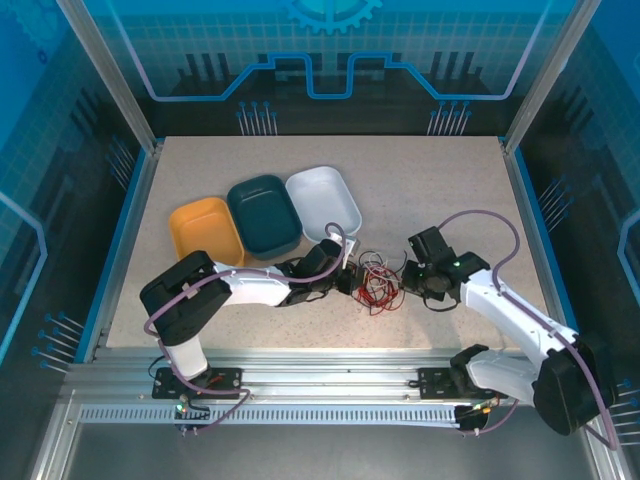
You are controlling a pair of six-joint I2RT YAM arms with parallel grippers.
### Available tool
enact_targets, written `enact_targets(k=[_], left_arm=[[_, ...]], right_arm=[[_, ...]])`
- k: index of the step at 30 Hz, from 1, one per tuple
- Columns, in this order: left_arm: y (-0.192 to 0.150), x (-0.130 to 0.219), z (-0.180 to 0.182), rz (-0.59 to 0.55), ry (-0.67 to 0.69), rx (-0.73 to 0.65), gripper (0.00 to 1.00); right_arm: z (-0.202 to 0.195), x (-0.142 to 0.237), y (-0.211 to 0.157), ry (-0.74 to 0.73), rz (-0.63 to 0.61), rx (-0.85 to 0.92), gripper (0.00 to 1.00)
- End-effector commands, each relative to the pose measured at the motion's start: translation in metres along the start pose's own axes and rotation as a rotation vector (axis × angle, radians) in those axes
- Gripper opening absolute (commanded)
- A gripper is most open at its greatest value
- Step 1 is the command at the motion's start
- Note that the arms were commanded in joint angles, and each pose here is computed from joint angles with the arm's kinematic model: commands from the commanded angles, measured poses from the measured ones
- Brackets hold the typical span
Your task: Untangle the cables
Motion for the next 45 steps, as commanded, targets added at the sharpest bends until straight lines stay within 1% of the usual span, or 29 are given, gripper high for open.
enact_targets(k=[1,2,4,6,9,12,14,18,19,21,23,27,32,36,40,45], left_arm=[[0.001,0.007,-0.002,-0.006,0.009,-0.036,0.18],[0.001,0.007,-0.002,-0.005,0.008,-0.039,0.19],[0.001,0.007,-0.004,-0.001,-0.001,-0.048,0.22],[0.001,0.007,-0.005,0.005,-0.003,-0.051,0.28],[-0.001,0.007,-0.004,0.011,-0.004,-0.050,0.34],[-0.004,0.006,-0.004,0.026,-0.009,-0.045,0.36],[-0.006,0.004,-0.004,0.041,-0.016,-0.042,0.36],[-0.011,-0.001,-0.005,0.062,-0.020,-0.029,0.36],[-0.013,-0.003,-0.004,0.067,-0.015,-0.022,0.36],[-0.016,-0.005,-0.006,0.078,-0.018,-0.017,0.35],[-0.018,-0.007,-0.006,0.089,-0.013,-0.015,0.32],[-0.018,-0.005,-0.001,0.081,0.022,-0.008,0.17],[-0.014,0.002,0.002,0.062,0.054,-0.026,0.10],[-0.014,0.004,0.006,0.059,0.084,-0.024,0.00],[-0.015,0.005,0.011,0.052,0.109,-0.014,0.00],[-0.012,0.009,0.011,0.042,0.119,-0.025,0.00]], right_arm=[[-0.009,0.010,0.000,-0.031,-0.007,-0.005,0.11],[-0.008,0.012,0.001,-0.028,-0.012,-0.007,0.10],[-0.008,0.013,0.000,-0.019,-0.010,-0.009,0.10],[-0.005,0.012,-0.001,-0.006,0.002,-0.013,0.15],[-0.003,0.008,-0.004,0.010,0.025,-0.022,0.22],[0.001,0.002,-0.008,0.034,0.046,-0.031,0.28],[0.004,-0.003,-0.012,0.048,0.063,-0.039,0.29],[0.013,-0.012,-0.017,0.077,0.085,-0.033,0.29],[0.015,-0.015,-0.018,0.082,0.087,-0.030,0.27],[0.019,-0.019,-0.019,0.094,0.096,-0.020,0.20],[0.023,-0.019,-0.018,0.098,0.096,-0.012,0.15],[0.019,-0.009,-0.011,0.056,0.068,0.016,0.06],[0.006,0.026,0.005,-0.044,-0.035,0.064,0.02],[-0.002,0.055,0.015,-0.077,-0.107,0.092,0.01],[-0.004,0.080,0.024,-0.086,-0.158,0.112,0.00],[-0.007,0.101,0.033,-0.110,-0.207,0.133,0.00]])
Point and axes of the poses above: each hand's point on the last joint's axis, 136 mm out from that joint toward the fingers, its own x axis back along the fingers, its own z axis along the line the jaws close on, y = z × x, the point moved 4 cm from there along x, back along the fingers, and after that the axes turned 6 degrees about x, right-handed, at the moved point
